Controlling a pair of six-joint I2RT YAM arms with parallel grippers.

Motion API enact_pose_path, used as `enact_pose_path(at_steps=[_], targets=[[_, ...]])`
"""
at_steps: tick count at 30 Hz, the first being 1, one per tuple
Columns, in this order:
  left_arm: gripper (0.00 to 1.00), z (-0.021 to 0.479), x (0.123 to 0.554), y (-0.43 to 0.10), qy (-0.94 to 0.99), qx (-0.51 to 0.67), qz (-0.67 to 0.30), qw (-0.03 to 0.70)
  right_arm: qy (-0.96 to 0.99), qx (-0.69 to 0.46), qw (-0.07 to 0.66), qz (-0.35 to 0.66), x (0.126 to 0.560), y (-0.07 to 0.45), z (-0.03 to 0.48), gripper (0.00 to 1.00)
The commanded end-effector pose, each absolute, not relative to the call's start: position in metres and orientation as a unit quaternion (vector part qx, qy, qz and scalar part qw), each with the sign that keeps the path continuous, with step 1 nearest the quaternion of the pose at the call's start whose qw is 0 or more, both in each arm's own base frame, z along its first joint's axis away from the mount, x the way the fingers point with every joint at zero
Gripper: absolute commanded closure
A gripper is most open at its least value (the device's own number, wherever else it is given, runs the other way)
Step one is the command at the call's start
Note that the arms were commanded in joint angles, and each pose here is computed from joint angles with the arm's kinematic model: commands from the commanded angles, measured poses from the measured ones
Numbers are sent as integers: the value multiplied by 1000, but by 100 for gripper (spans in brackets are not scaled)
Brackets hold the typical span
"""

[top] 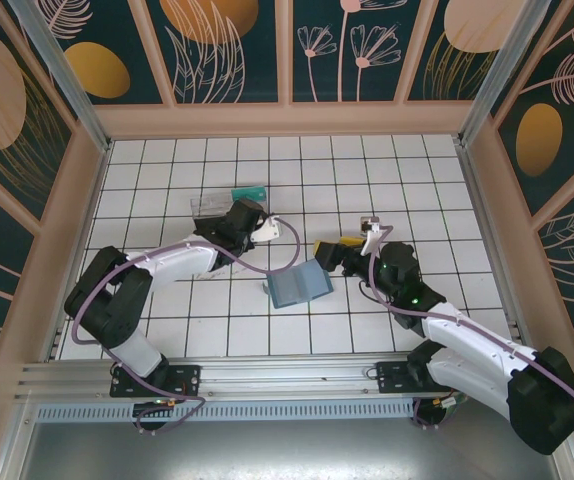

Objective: Take the credit cards out of the card holder

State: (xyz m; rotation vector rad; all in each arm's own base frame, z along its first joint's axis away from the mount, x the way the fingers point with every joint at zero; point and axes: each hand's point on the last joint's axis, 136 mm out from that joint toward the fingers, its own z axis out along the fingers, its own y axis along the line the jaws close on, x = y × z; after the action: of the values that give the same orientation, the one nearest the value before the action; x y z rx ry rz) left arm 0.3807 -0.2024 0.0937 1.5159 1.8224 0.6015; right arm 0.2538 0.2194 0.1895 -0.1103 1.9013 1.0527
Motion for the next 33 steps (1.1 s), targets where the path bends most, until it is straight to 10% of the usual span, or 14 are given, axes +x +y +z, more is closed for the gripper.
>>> enact_pose_path(at_steps=[1,6,11,19,24,29,33], targets=[[56,107,396,-204,708,556,238,364,765,-49,472,435,255,221,198,1],[47,124,398,-206,724,521,219,394,766,-48,473,432,256,220,197,1],[2,173,403,-210,762,423,173,459,770,-47,470,430,258,221,193,1],[1,196,391,-190,860,187,71,469,785,-52,461,412,263,224,181,9],[2,194,365,-202,891,106,-52,439,811,-69,436,383,265,234,160,32],[35,175,327,-230,896,16,-236,376,859,-82,381,332,264,245,116,65],[45,155,297,-249,885,-47,-315,338,894,-77,332,293,258,242,77,69]])
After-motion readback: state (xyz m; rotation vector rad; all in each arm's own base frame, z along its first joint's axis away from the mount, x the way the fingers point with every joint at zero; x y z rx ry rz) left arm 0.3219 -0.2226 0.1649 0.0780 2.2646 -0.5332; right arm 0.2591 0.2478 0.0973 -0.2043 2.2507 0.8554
